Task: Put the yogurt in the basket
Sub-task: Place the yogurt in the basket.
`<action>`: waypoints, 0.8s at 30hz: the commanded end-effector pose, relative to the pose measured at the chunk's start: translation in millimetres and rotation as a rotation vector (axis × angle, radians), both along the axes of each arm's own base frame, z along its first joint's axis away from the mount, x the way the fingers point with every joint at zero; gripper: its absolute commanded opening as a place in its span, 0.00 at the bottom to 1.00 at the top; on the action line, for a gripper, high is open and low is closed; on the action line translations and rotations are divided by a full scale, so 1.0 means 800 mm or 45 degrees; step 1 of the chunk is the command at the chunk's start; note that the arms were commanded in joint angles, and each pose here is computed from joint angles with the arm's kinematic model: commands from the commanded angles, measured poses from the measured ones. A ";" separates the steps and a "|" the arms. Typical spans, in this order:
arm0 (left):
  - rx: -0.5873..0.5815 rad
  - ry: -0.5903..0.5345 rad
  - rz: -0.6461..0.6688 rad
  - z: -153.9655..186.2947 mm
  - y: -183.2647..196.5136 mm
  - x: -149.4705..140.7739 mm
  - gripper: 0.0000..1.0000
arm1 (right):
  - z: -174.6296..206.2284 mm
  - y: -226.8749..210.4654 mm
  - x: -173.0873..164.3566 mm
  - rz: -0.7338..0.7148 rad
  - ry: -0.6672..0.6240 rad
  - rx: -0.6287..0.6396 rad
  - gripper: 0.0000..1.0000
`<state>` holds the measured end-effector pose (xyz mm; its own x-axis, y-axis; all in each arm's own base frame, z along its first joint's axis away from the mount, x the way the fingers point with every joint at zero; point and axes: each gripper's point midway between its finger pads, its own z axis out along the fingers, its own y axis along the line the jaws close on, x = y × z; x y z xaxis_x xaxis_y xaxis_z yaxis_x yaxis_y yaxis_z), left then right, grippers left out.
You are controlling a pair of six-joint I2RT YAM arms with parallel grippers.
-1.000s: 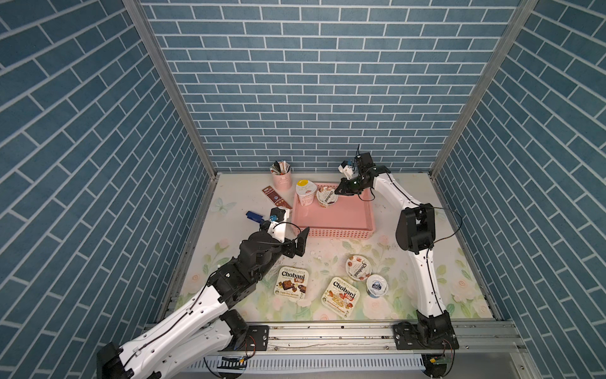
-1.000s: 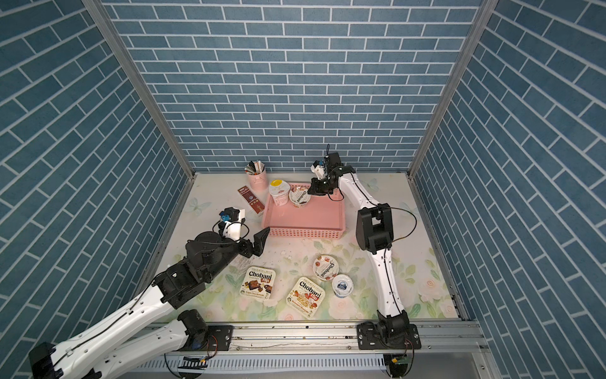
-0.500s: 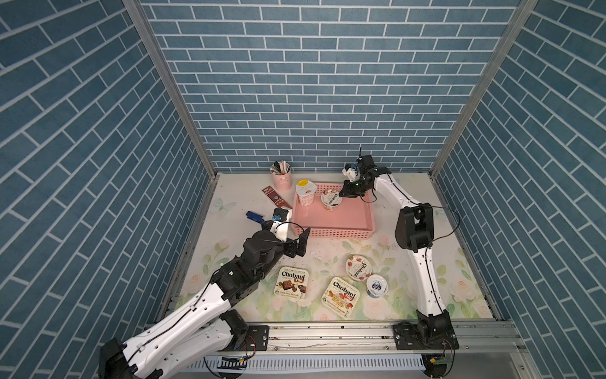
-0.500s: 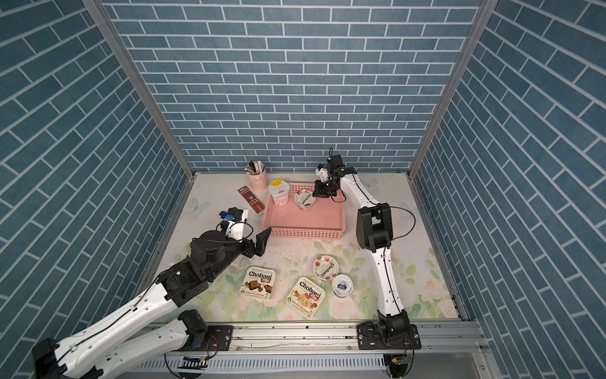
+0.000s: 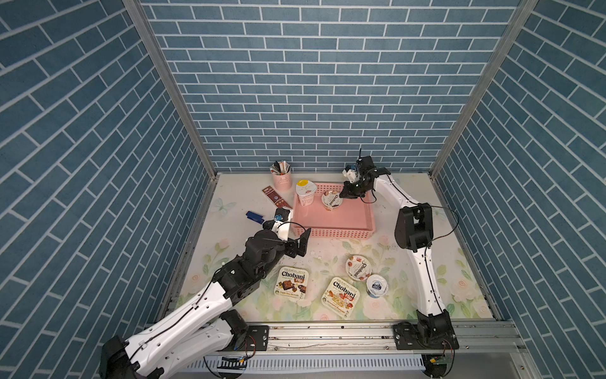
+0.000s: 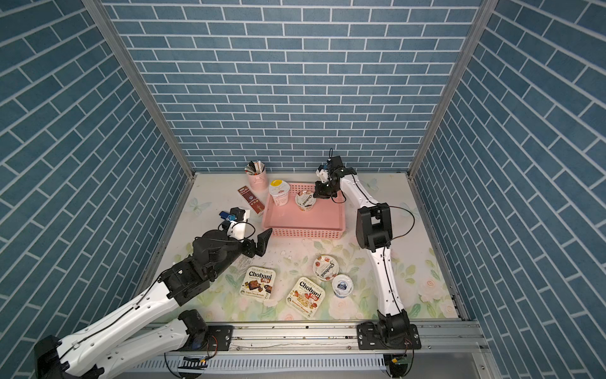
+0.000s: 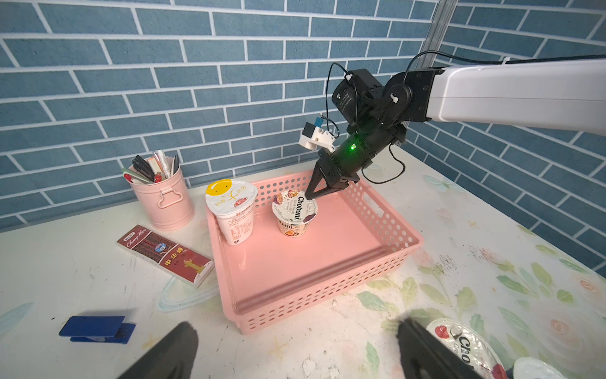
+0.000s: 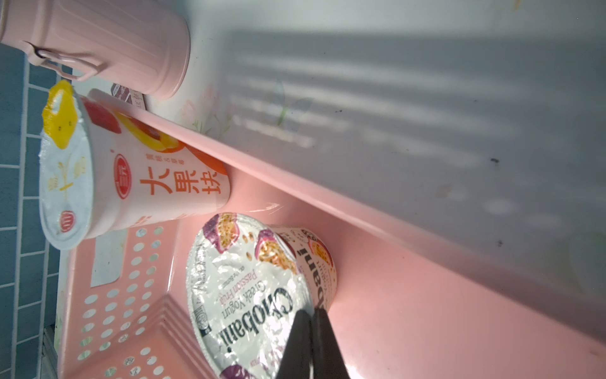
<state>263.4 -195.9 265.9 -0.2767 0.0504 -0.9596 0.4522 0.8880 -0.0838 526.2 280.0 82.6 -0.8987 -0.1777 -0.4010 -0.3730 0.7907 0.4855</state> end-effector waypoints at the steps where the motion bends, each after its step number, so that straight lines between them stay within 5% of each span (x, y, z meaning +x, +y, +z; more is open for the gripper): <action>1: -0.013 -0.032 -0.004 0.014 -0.003 0.001 1.00 | -0.009 -0.002 0.008 -0.041 0.022 0.008 0.00; 24: 0.025 -0.014 0.002 0.004 -0.007 0.007 1.00 | -0.017 0.009 0.023 -0.110 0.032 0.083 0.00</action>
